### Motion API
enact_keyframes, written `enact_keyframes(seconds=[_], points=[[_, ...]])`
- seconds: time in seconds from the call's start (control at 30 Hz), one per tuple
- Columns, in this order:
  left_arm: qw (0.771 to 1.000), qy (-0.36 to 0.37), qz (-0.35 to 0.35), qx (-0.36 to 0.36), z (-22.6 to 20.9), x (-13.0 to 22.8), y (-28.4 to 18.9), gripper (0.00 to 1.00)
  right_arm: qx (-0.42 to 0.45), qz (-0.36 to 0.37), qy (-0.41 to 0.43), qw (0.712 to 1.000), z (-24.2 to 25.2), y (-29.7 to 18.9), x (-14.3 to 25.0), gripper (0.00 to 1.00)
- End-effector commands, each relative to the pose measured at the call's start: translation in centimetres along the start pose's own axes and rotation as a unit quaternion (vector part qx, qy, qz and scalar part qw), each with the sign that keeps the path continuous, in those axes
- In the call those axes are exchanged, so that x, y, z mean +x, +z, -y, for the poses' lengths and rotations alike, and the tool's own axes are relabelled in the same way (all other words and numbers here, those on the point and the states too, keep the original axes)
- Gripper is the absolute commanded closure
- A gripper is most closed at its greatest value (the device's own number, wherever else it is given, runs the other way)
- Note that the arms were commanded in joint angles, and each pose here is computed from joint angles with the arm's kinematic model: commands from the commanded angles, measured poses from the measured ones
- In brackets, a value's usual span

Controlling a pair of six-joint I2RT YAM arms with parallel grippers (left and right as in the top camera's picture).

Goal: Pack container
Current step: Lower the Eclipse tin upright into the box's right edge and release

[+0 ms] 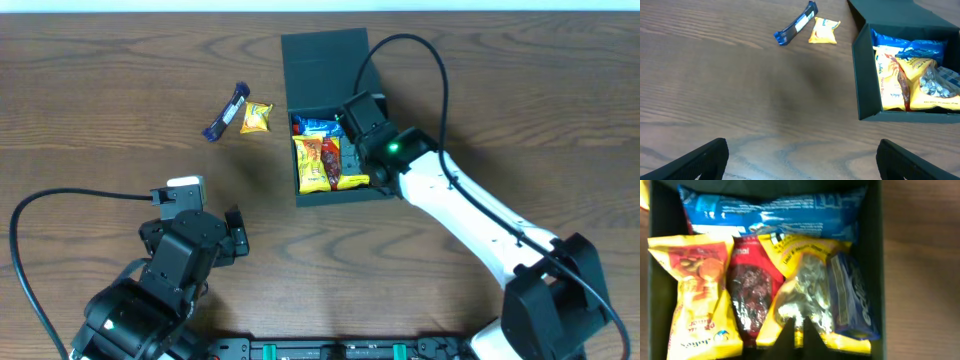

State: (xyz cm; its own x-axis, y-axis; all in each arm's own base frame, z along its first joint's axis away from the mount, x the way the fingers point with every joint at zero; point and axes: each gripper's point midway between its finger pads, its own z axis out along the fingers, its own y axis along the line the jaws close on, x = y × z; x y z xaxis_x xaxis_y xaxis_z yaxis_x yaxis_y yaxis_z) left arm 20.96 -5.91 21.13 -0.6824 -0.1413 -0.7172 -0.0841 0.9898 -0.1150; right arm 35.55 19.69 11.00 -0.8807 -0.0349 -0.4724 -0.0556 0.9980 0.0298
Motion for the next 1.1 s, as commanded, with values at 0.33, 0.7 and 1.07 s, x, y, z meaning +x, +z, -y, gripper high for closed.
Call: enact_keyframes(seconds=[0.33, 0.7, 1.07], points=[[1.0, -0.004, 0.0, -0.005, -0.2, 0.0, 0.0, 0.05, 0.098, -0.019, 0.005, 0.995, 3.9, 0.3, 2.0, 0.99], [1.0, -0.004, 0.0, -0.005, -0.2, 0.0, 0.0, 0.05, 0.127, 0.015, 0.014, 0.992, 5.2, 0.5, 0.6, 0.99], [1.0, -0.004, 0.0, -0.005, -0.2, 0.0, 0.0, 0.05, 0.066, -0.026, 0.038, 0.997, 3.5, 2.5, 3.5, 0.99]])
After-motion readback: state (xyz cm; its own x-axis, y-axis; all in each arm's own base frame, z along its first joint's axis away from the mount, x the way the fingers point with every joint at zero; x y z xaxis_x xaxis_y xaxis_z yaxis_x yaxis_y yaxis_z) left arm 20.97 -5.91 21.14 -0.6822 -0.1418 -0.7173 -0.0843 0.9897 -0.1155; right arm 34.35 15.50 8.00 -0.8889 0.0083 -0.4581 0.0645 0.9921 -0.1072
